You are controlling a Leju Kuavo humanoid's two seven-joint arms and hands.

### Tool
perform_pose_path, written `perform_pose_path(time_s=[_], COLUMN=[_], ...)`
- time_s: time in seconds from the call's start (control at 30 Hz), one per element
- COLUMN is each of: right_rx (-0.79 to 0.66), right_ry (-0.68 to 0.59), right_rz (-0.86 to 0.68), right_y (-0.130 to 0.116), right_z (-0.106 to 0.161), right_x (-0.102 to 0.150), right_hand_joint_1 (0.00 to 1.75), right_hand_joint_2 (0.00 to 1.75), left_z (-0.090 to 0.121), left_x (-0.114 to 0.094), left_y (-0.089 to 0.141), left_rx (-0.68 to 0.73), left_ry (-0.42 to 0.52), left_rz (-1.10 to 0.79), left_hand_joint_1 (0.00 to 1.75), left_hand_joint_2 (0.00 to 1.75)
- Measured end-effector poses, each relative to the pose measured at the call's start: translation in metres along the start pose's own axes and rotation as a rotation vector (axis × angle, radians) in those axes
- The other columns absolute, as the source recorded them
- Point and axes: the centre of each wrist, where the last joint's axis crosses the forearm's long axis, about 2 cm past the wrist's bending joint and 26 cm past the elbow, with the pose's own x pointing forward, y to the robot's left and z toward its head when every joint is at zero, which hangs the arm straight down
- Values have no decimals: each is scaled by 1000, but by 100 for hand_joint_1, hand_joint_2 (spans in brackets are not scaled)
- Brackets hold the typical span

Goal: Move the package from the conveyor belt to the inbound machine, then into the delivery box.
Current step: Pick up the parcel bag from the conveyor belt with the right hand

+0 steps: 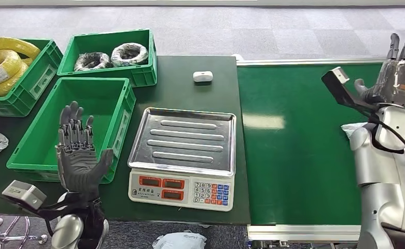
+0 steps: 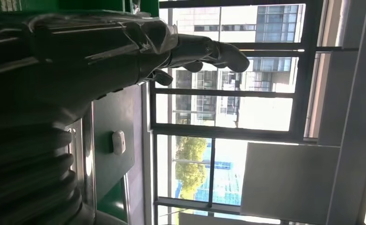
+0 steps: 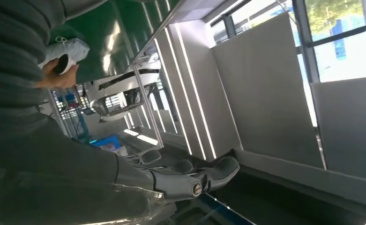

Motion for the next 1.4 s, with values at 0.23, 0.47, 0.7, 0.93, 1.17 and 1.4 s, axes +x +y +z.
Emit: perform_pose_path(time_s=[0.23, 0.47, 0.7, 0.93, 1.17, 1.4], right_rx=[223, 409, 569, 627, 722, 811], right_ry=[31, 38, 62, 62, 14, -36], right_rz=[144, 273, 349, 404, 423, 403], right_y=[31, 61, 77, 85, 97, 101], right_z=[-1, 33, 68, 93, 127, 141], right_x=[-44, -85, -124, -144, -147, -139], right_hand_joint_1=[0, 0, 0, 0, 0, 0], right_hand_joint_2=[175, 175, 175, 175, 175, 175], left_z=[7, 18, 28, 32, 36, 37], left_x=[7, 10, 12, 13, 16, 17], left_y=[11, 23, 32, 37, 41, 43], left_rx=[31, 23, 9, -2, -5, -11], left_ry=[5, 29, 55, 64, 72, 72], left_rz=[-47, -103, -133, -152, -170, -183], left_hand_joint_1=[0, 0, 0, 0, 0, 0], left_hand_joint_2=[175, 175, 175, 175, 175, 175])
